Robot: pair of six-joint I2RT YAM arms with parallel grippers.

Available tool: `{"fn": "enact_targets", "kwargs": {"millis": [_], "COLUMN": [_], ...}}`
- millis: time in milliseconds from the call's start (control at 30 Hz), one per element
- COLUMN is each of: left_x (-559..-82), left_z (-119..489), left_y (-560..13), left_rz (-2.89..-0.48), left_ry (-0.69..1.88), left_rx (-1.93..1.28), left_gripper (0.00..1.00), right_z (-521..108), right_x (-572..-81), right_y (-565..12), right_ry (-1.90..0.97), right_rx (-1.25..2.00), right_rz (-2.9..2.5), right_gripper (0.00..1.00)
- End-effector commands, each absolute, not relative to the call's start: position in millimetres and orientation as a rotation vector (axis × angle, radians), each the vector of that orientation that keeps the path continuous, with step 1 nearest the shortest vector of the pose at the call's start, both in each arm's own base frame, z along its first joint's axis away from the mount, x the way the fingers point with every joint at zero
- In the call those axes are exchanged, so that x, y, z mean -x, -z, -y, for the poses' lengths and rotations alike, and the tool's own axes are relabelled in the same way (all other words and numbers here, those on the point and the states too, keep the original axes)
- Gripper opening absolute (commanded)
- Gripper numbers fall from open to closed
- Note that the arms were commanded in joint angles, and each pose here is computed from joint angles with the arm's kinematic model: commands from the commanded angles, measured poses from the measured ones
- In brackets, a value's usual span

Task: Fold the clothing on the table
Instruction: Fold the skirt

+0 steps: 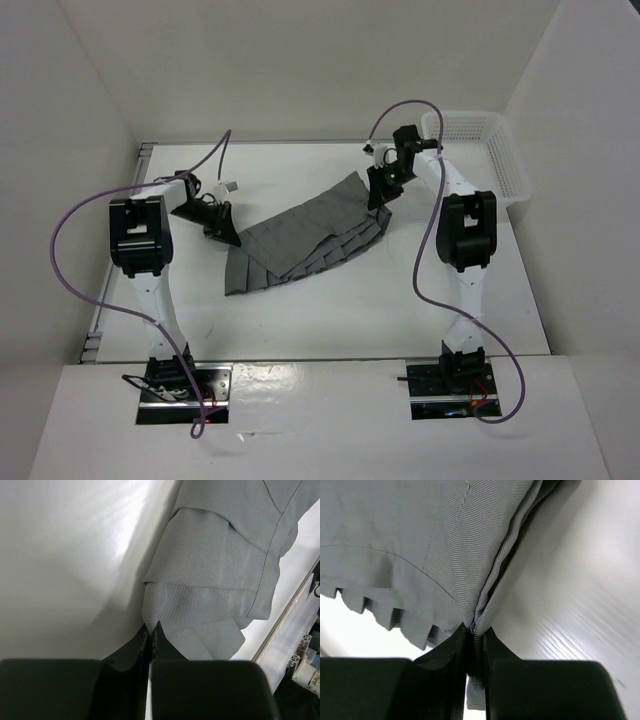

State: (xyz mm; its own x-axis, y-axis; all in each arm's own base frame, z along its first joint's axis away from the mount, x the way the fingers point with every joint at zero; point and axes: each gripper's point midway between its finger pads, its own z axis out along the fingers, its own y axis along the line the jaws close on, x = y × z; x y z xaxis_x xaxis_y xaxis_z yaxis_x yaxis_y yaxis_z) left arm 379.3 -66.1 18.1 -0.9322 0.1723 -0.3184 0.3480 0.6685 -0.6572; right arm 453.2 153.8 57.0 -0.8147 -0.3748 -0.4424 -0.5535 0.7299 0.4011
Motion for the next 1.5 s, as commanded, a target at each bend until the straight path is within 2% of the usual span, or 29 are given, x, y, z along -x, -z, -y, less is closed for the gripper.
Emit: {"fn": "enact_targets", "kwargs": {"millis": [0,200,433,600,900,1200,1467], "left_x": [-398,-412,-413,-405,-403,-403,-403], "left_z": [76,92,114,123,123,124,124], "left_y": [-16,-14,-16,-10,-13,-13,-17], "left_rz": [-2.625,-2.618,-2.631,-2.65,-2.644,-2.649,-2.646], "left_ry": [1.109,1.165,1.237,1.254,1.249,1.251,1.249], "left_rx": [-0.431,-0.407,-0.415,-0.423,-0.409,-0.398,-0.391], "left_gripper": [0.0,0.0,0.0,0.0,0.0,0.0,0.0], "right_z": [-142,-164,-240,-294,-351,-391,-407], "right_x": [-475,-464,-425,-406,-369,-328,-329], "right_y": [-142,-181,-167,-163,-149,-127,-124], "right_ry": [-0.493,-0.322,-0.202,-0.27,-0.405,-0.477,-0.514], "right_rx": [0.725,0.813,1.048,1.16,1.319,1.485,1.471], "right_rz": [-2.449,-2.386,-2.359,-2.326,-2.304,-2.277,-2.283], "right_gripper": [0.0,0.0,0.0,0.0,0.0,0.0,0.0]}}
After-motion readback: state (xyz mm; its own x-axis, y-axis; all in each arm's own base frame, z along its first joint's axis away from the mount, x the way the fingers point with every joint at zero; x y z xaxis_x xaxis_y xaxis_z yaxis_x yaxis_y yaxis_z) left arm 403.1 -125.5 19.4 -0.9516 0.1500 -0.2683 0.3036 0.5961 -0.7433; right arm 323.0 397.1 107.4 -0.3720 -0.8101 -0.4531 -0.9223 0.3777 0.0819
